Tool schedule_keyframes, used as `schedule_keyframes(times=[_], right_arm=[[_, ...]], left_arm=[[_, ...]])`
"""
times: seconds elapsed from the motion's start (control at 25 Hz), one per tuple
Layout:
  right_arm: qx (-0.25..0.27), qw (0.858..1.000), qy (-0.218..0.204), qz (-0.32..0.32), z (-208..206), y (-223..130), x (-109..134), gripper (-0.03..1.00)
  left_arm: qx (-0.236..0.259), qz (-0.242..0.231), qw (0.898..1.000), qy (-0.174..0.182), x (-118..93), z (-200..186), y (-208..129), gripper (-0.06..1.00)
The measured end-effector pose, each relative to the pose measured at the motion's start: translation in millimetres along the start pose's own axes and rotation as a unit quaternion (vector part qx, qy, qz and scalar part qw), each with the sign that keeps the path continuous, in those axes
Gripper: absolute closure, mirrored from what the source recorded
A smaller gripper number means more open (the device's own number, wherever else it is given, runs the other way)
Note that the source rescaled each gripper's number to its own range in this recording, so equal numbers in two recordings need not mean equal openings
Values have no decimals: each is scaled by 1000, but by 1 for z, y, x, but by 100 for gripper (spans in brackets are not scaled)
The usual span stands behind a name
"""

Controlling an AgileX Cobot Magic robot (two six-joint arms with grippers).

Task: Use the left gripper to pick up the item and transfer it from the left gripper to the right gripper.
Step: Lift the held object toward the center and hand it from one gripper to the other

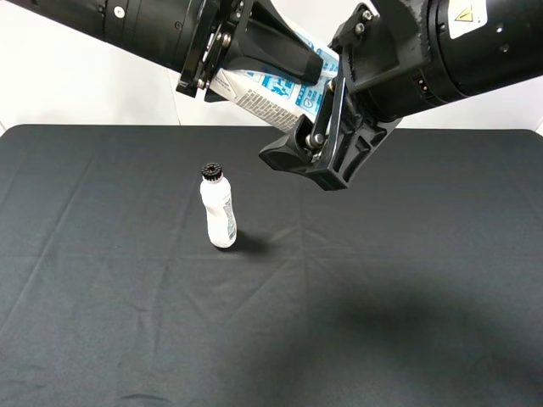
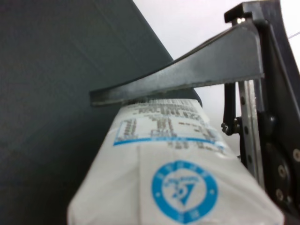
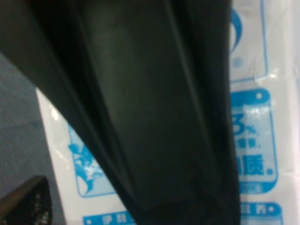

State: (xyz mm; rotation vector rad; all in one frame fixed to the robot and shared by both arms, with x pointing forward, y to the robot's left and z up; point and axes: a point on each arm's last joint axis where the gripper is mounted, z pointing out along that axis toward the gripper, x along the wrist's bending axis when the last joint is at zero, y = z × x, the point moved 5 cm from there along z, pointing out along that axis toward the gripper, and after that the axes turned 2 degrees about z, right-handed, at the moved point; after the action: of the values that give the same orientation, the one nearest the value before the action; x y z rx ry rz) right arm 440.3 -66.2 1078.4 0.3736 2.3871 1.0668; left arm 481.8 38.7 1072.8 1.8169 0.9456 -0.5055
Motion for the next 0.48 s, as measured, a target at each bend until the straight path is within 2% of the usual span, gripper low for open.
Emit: schedule_keyframes(times=[0.12,0.16,0.24,0.28,0.36,0.4,0.48], right_arm=[[-1,1000,0,0,0,0,0,-3],[-2,1000,-1,0,0,1,0,3],[-3,1000,-2,0,0,1,0,24],[-5,1000,-3,-1,0,1,-1,40],[-8,1000,-6,-3,0,2,-2,78],[-9,1000,-7,-5,0,3,-2,85],[-10,1000,-8,-6,0,3,-2,85]], left_arm=[[1,1,1000,1,0,0,0,94],[1,2,1000,2,0,0,0,94],[1,2,1000,2,0,0,0,94],[2,2,1000,2,1,0,-1,94],[8,6,1000,3,1,0,-2,94],[8,7,1000,4,1,0,-2,94],[8,8,1000,6,2,0,-2,94]])
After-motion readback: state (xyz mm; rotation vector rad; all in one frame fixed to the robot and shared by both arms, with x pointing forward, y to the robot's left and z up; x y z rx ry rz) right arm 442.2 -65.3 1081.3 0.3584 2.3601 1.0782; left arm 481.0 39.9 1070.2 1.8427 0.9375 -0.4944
